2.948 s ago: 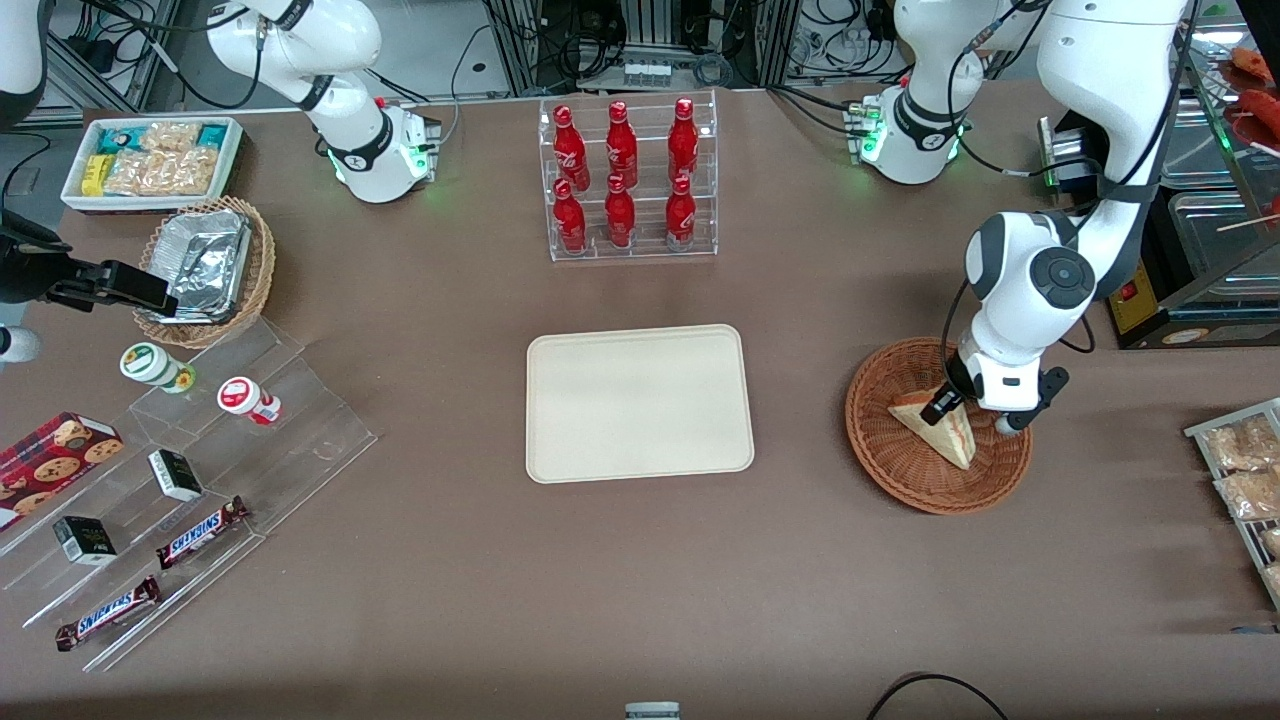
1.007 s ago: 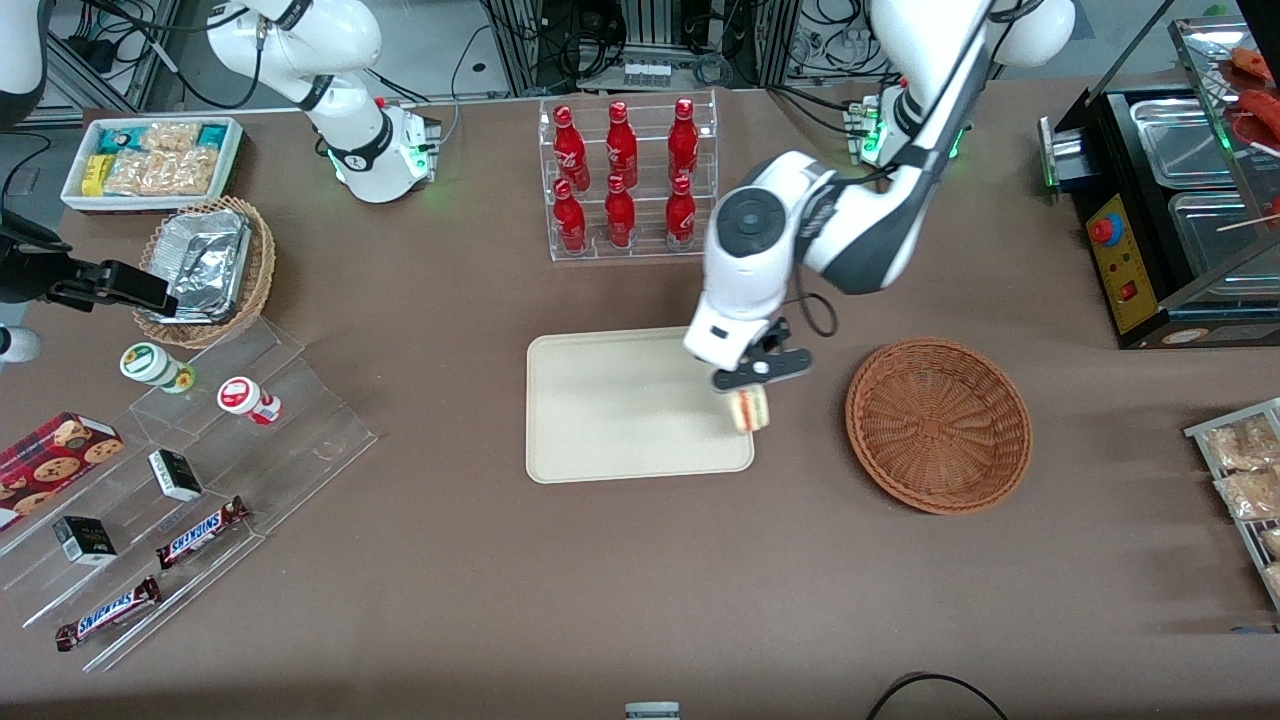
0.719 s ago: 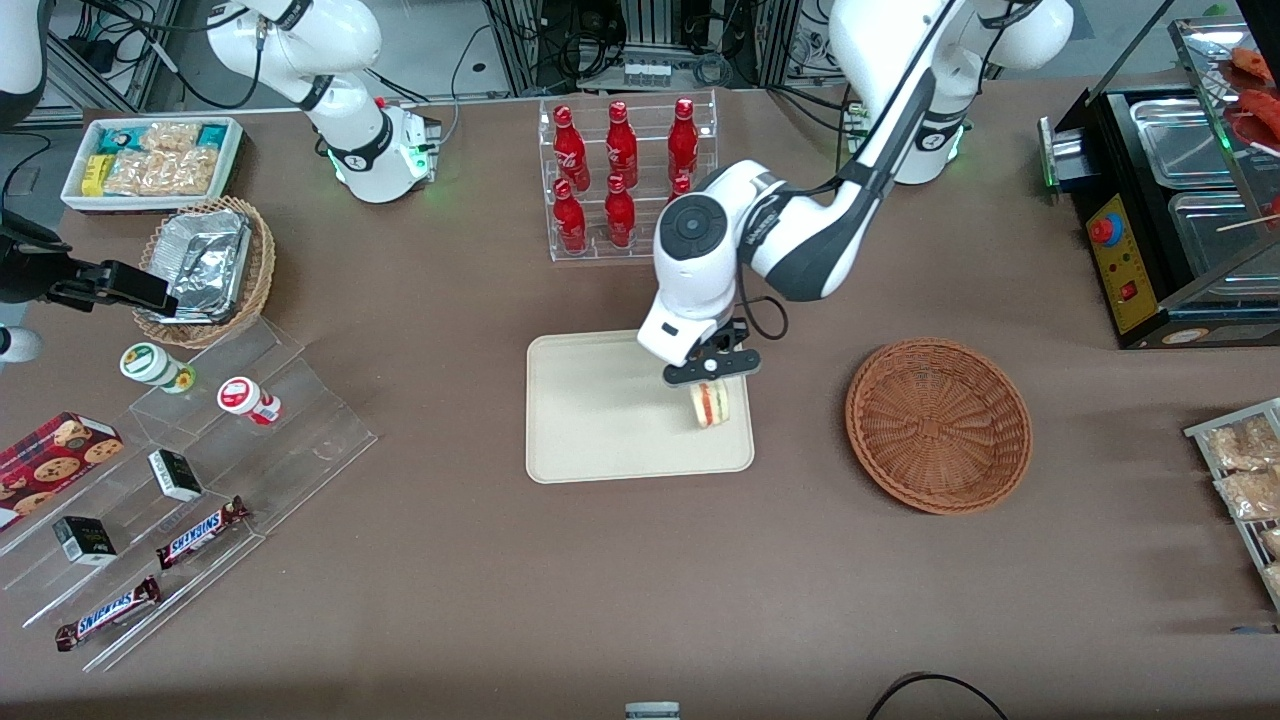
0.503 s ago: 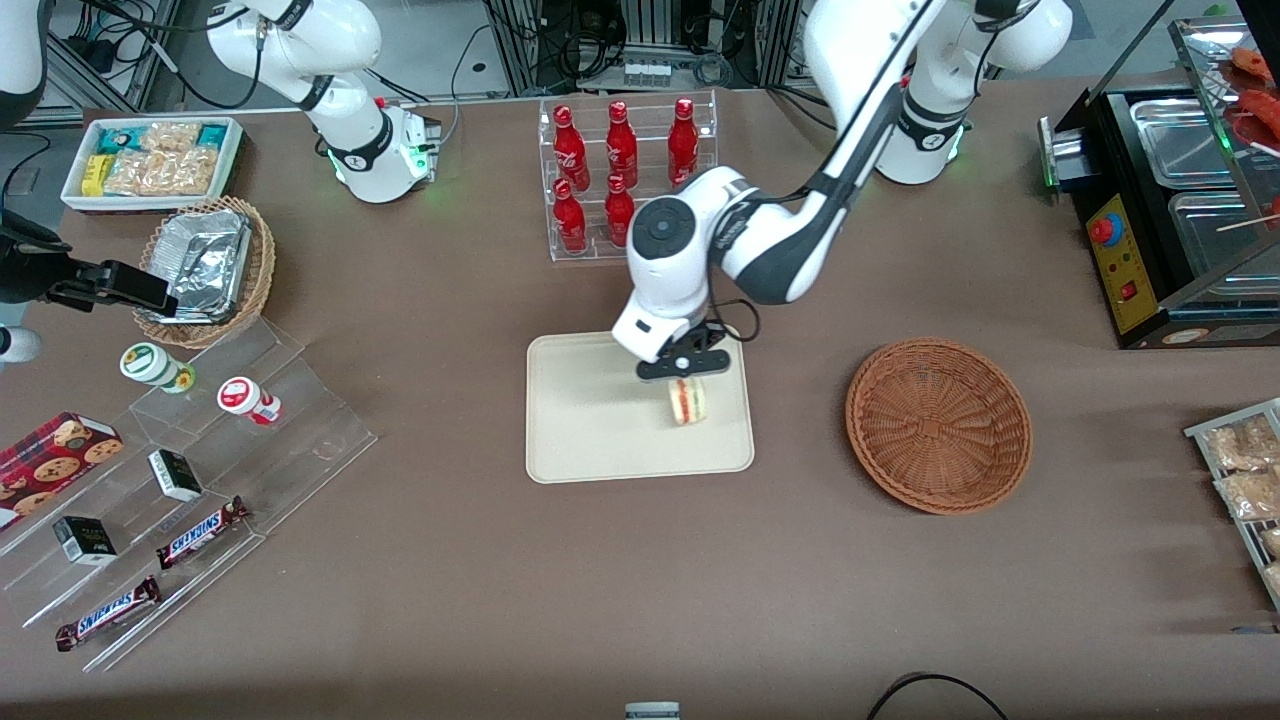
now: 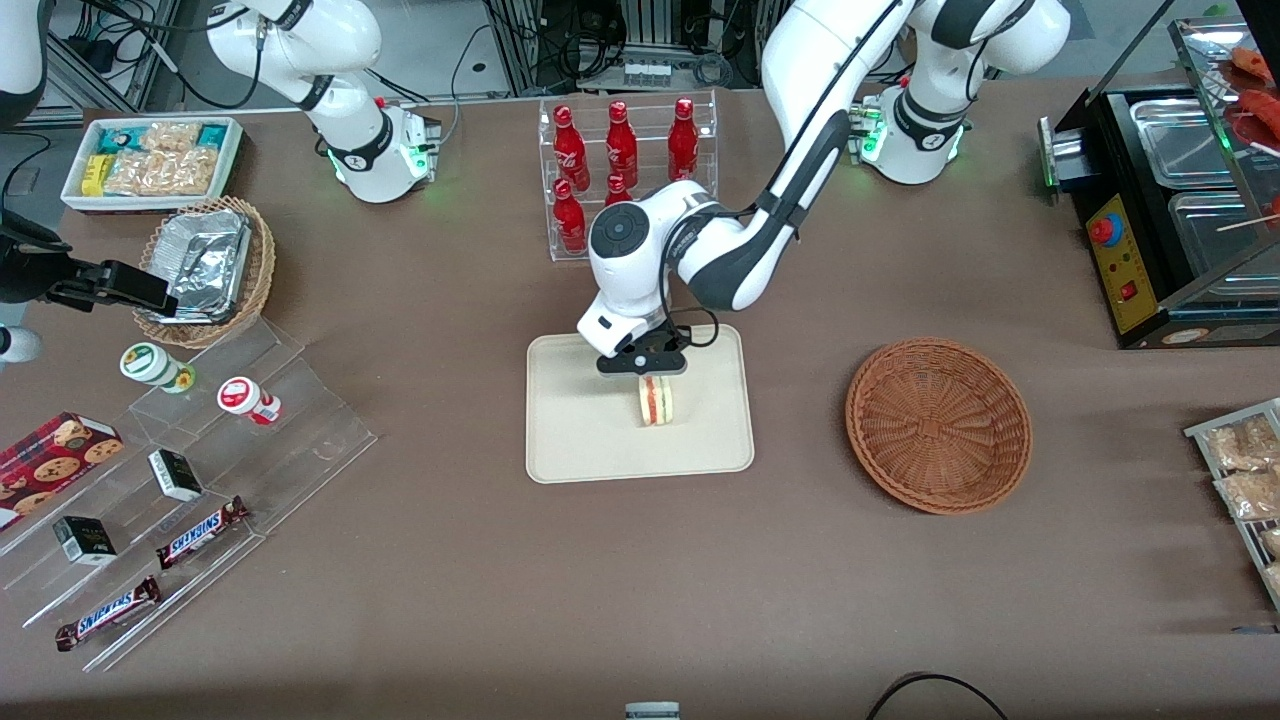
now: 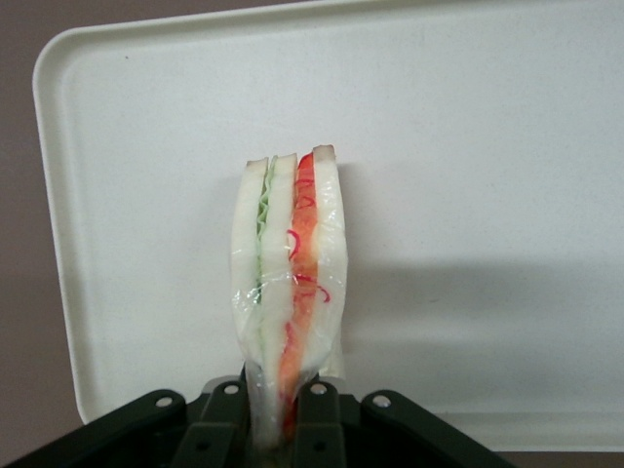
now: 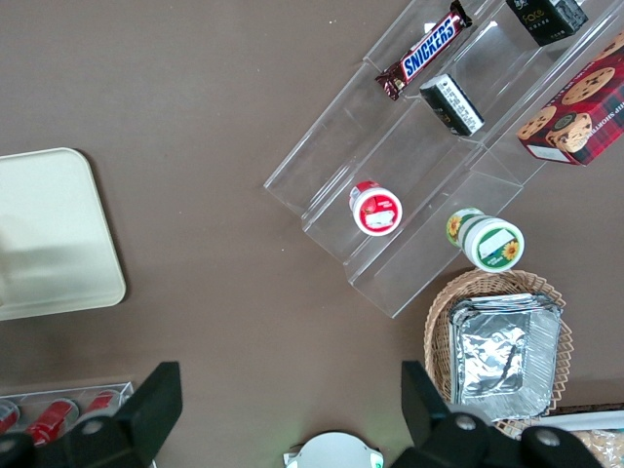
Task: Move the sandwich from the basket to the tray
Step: 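Lower the sandwich onto the tray and open the left gripper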
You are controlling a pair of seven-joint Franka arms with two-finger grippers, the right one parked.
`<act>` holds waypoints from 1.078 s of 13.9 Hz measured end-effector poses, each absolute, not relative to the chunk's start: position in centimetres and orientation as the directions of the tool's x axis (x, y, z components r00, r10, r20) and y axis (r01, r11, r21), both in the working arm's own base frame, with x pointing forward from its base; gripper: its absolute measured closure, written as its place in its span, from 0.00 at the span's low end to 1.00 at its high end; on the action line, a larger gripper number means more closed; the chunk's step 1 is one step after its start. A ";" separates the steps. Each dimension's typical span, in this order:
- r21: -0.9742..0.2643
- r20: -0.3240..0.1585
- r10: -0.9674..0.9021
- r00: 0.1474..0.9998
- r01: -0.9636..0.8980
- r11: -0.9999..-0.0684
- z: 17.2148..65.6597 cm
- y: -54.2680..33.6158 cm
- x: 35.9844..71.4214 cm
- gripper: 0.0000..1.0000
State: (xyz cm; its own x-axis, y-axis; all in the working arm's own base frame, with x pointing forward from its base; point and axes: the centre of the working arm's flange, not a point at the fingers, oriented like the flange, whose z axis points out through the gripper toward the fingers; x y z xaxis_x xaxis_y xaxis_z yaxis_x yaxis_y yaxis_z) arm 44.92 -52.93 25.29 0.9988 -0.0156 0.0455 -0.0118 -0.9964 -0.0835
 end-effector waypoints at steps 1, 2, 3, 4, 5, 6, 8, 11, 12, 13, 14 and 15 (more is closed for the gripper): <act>-0.080 0.048 -0.020 0.999 -0.016 -0.997 25.1 -53.1 44.8 0.85; -0.077 0.050 -0.022 0.998 -0.018 -0.997 25.0 -53.3 44.7 0.85; -0.075 0.052 -0.024 0.998 -0.020 -0.997 24.9 -53.4 44.6 0.85; -0.071 0.054 -0.025 0.998 -0.021 -0.997 24.9 -53.5 44.7 0.85; -0.070 0.055 -0.025 0.998 -0.021 -0.997 24.7 -53.5 44.7 0.85; -0.071 0.053 -0.025 0.998 -0.021 -0.997 24.4 -53.5 44.7 0.85; -0.067 0.055 -0.026 0.998 -0.022 -0.997 23.9 -53.5 44.7 0.85; -0.067 0.054 -0.026 0.998 -0.022 -0.998 23.6 -53.6 44.7 0.86; -0.066 0.054 -0.025 0.998 -0.022 -0.998 23.6 -53.6 44.7 0.85; -0.066 0.054 -0.025 0.998 -0.022 -0.998 23.6 -53.6 44.7 0.78; -0.064 0.056 -0.025 0.998 -0.021 -0.998 23.6 -53.6 44.7 0.70; -0.061 0.059 -0.023 0.998 -0.020 -0.998 23.8 -53.7 44.8 0.59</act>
